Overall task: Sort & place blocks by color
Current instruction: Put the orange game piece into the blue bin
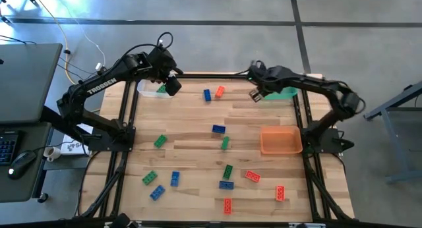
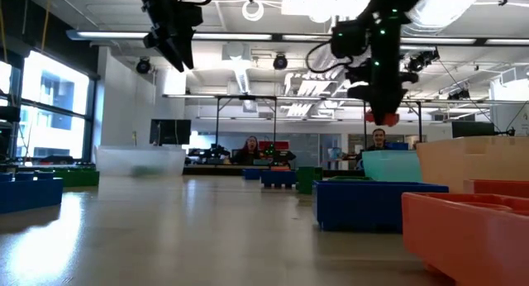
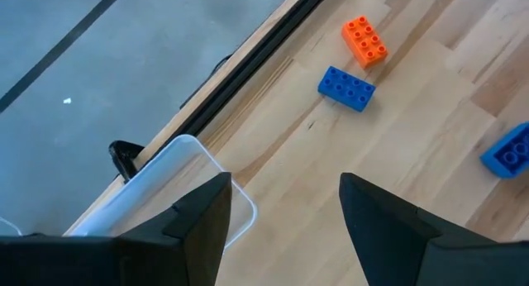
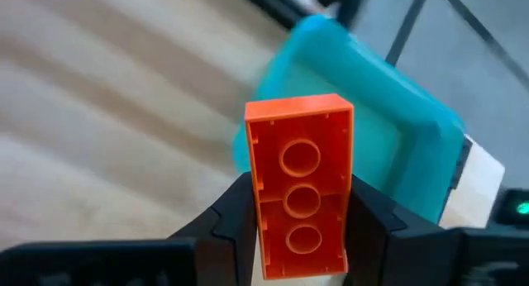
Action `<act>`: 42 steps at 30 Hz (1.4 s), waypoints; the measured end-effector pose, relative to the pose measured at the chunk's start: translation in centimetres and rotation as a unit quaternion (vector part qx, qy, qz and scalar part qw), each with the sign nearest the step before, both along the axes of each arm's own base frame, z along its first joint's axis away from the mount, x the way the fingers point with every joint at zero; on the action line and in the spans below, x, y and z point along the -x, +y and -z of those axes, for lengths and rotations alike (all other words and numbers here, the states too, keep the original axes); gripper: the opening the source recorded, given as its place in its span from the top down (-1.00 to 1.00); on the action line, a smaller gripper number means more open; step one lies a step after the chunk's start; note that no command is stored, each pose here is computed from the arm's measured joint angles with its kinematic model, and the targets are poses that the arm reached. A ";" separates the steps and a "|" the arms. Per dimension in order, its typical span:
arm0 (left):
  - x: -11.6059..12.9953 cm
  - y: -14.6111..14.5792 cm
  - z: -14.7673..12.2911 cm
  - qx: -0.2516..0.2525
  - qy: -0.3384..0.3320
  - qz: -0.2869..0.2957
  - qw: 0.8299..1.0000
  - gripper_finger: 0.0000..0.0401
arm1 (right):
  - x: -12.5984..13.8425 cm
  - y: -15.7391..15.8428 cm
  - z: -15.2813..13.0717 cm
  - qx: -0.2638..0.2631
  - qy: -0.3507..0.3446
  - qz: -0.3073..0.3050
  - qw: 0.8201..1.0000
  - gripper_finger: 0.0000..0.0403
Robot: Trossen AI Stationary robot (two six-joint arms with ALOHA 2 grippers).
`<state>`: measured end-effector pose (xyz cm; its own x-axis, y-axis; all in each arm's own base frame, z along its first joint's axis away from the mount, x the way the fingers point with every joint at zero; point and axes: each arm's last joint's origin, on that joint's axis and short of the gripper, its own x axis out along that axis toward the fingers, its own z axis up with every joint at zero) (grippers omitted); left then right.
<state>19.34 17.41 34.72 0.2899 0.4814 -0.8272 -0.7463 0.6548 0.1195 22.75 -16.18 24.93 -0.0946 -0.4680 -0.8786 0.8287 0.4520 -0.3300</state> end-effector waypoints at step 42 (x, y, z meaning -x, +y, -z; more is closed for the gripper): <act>-0.1 -0.1 0.0 0.028 -0.032 -0.032 0.999 -0.05 | 9.5 -7.1 7.5 -0.047 -0.174 0.145 0.973 0.16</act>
